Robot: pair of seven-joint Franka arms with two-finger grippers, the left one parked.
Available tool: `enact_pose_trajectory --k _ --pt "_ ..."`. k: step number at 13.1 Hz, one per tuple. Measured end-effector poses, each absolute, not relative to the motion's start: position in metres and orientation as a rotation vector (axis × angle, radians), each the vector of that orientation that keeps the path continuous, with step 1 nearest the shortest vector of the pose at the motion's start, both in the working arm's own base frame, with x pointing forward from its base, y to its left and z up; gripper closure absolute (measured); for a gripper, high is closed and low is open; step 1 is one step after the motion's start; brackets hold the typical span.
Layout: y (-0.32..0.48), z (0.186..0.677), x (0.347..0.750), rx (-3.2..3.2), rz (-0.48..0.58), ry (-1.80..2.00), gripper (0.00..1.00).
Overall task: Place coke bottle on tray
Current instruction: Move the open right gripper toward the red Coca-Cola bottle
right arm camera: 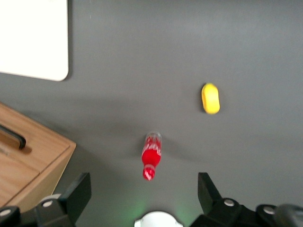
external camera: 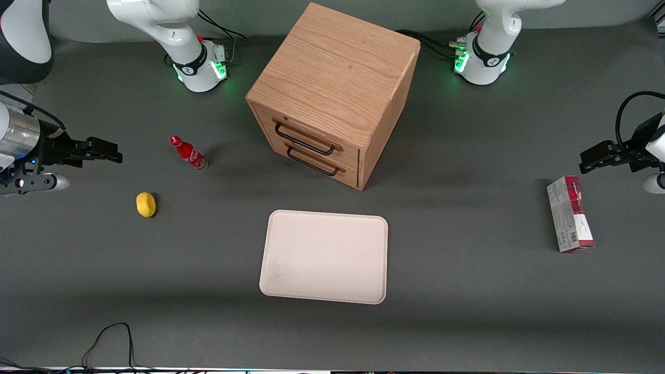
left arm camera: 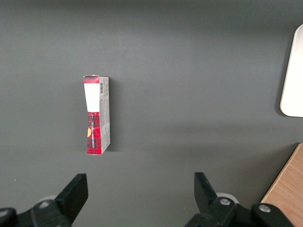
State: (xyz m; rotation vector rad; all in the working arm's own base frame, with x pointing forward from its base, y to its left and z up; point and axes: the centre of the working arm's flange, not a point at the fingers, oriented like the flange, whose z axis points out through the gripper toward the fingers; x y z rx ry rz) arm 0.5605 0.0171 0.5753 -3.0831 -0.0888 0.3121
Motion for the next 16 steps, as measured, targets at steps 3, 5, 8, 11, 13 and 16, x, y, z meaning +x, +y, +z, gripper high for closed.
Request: enact_pose_trajectory --k 3,5,8,11,13,16 --pt "0.036 0.574 0.516 -3.089 0.303 -0.114 0.0" --pt "0.042 0.553 0.467 -3.095 0.254 -0.122 0.0" --pt "0.035 0.537 0.431 -3.102 0.249 -0.113 0.0" --pt "0.033 0.531 0.426 -3.108 0.254 -0.112 0.0" --pt "0.032 0.516 0.427 -3.118 0.238 -0.114 0.0" --pt "0.031 0.464 0.423 -3.13 0.211 -0.116 0.0"
